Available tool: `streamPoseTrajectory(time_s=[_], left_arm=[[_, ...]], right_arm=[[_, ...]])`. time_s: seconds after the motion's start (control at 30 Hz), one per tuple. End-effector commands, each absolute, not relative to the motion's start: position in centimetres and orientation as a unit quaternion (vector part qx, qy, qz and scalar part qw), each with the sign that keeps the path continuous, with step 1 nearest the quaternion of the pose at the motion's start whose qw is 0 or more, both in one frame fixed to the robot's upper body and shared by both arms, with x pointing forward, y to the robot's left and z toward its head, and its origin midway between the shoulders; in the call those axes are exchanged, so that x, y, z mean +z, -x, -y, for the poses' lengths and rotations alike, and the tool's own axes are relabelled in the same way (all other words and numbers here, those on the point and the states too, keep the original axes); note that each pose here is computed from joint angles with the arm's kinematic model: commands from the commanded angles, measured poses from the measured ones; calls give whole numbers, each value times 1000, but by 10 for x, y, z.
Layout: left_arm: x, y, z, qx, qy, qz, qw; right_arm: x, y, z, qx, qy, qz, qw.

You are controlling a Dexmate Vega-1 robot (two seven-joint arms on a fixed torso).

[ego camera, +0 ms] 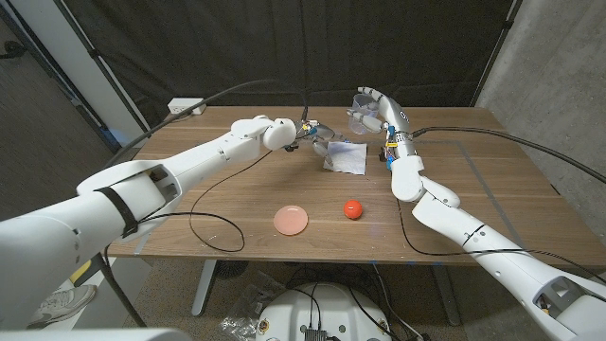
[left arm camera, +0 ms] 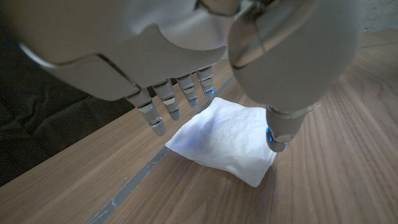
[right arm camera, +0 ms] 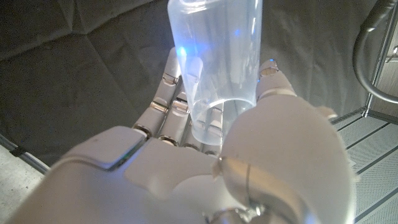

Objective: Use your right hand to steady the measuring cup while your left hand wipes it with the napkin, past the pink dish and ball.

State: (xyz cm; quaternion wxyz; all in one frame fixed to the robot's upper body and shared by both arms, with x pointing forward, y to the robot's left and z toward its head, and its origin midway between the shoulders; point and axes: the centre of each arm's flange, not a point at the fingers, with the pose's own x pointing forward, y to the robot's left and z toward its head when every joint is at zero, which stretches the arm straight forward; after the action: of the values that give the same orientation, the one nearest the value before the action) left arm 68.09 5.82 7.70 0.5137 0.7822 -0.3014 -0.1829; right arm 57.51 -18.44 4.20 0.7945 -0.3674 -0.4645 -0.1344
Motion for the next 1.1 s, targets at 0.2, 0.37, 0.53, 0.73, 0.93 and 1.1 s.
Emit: streamPoseTrajectory(time_s=[0.2, 0.37, 0.53, 0.73, 0.93, 1.1], left_arm=[[60, -688, -54, -173, -796, 296, 499], [56, -689, -55, -160, -800, 302, 493], [51, -689, -57, -141, -804, 313, 485], [43, -690, -60, -120, -808, 327, 474], [38, -692, -63, -113, -808, 334, 471], [37, -694, -65, -110, -807, 335, 473]], right_arm=[[41, -576, 184, -132, 364, 463, 797], [40, -576, 184, -133, 363, 462, 798], [40, -577, 184, -132, 363, 463, 798], [41, -578, 183, -130, 365, 465, 796], [40, -579, 184, -130, 366, 463, 797], [41, -581, 183, -130, 368, 464, 796]])
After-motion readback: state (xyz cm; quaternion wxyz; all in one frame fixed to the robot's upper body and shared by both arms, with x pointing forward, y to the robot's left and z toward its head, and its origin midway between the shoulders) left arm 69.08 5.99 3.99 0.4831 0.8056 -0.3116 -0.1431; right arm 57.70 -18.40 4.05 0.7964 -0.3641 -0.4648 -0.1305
